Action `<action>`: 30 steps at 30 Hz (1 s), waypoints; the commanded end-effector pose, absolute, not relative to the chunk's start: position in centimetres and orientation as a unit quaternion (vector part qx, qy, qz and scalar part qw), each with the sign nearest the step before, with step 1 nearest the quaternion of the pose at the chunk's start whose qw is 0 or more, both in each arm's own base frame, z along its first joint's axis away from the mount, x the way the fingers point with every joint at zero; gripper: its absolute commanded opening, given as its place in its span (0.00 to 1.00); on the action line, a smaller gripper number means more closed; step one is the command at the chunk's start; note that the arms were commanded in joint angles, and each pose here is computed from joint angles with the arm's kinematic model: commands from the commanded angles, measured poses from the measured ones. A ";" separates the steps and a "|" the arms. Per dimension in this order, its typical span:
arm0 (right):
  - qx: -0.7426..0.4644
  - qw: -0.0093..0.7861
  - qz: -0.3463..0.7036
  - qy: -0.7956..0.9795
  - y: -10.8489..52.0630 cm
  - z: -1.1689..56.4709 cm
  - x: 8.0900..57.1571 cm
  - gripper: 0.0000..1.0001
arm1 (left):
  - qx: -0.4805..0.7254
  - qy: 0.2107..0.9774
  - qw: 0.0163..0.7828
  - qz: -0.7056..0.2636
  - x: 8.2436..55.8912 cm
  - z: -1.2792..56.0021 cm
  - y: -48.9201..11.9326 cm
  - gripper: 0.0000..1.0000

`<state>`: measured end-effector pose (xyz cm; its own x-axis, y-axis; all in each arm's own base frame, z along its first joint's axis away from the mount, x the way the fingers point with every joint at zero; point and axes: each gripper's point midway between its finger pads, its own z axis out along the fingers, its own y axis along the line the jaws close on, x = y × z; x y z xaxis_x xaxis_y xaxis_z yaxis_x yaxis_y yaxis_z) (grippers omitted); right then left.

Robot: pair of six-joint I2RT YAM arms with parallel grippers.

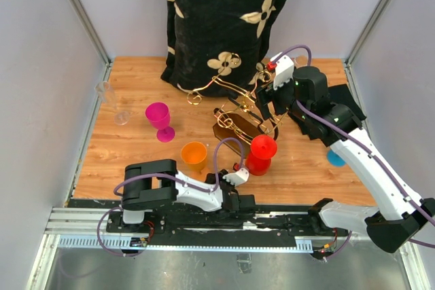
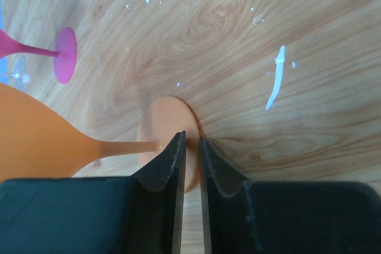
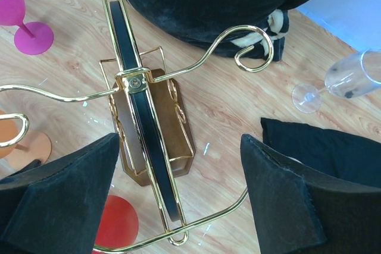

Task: Take the wine glass off the wine glass rack

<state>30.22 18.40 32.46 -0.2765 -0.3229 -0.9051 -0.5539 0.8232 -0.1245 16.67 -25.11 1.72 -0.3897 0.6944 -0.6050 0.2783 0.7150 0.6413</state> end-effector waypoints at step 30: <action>-0.154 0.450 0.260 0.840 16.6 29.2 19.7 0.74 | 0.335 0.842 0.423 -0.011 10.5 0.4 -32.2 0.34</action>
<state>21.25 16.43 28.73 -0.5065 -0.1058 -0.8557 -0.5140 0.8339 0.2011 13.43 -31.26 2.11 -0.3965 0.4982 -0.7711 0.4536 0.8365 0.3073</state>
